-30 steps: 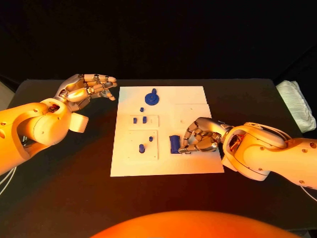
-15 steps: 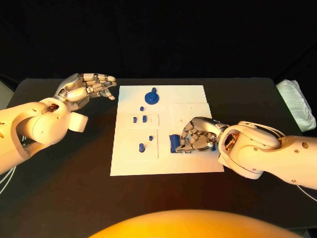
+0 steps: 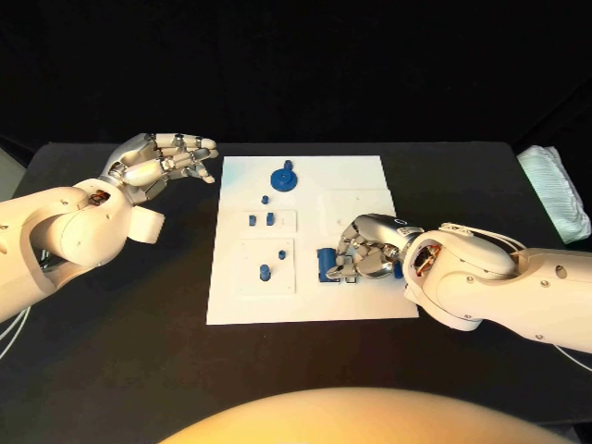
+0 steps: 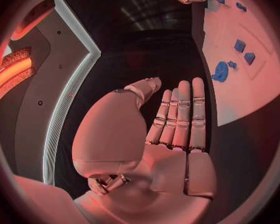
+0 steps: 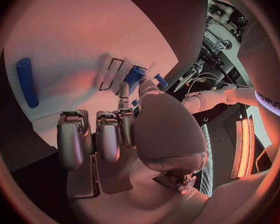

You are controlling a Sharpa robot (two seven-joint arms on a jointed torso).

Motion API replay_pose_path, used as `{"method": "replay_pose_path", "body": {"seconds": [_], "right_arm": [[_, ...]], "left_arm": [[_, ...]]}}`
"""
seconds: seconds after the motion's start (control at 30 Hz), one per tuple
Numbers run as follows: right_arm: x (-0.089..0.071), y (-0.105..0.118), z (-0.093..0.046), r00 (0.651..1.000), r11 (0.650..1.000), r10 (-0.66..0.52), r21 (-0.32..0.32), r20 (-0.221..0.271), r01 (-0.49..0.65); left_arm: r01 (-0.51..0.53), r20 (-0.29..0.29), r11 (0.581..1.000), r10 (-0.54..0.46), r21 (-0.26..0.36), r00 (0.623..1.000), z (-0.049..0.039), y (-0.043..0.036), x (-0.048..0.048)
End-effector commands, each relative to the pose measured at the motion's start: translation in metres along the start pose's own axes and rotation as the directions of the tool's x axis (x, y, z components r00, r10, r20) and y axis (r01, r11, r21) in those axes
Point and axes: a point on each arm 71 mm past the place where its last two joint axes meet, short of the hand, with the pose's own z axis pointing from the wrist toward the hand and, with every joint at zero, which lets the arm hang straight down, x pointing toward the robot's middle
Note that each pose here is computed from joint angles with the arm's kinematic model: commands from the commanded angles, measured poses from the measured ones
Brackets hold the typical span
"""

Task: Assemble the parts on the task board

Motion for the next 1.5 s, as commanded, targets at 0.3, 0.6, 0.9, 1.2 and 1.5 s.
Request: {"method": "replay_pose_path", "body": {"seconds": [0.3, 0.6, 0.9, 1.2, 1.5], "right_arm": [[-0.007, -0.005, -0.007, 0.996, 0.997, 0.067, -0.033, 0.066, -0.065], [-0.025, -0.034, -0.026, 0.954, 0.963, 0.268, -0.010, 0.133, -0.269], [-0.040, -0.078, -0.041, 0.967, 0.976, 0.180, 0.091, 0.177, -0.199], [-0.039, -0.093, -0.053, 0.982, 0.985, 0.052, 0.154, 0.180, -0.081], [-0.027, -0.097, -0.057, 0.990, 0.976, 0.009, 0.216, 0.144, -0.040]], "left_arm": [[0.010, -0.016, 1.000, -0.010, 0.006, 1.000, 0.0005, -0.0006, 0.0020], [0.010, -0.016, 1.000, -0.010, 0.006, 1.000, 0.0008, -0.0005, 0.0021], [0.010, -0.017, 1.000, -0.010, 0.008, 1.000, 0.0008, -0.0008, 0.0026], [0.011, -0.018, 1.000, -0.010, 0.009, 1.000, 0.0013, -0.0006, 0.0033], [0.011, -0.018, 1.000, -0.010, 0.007, 1.000, 0.0019, -0.0003, 0.0039]]}}
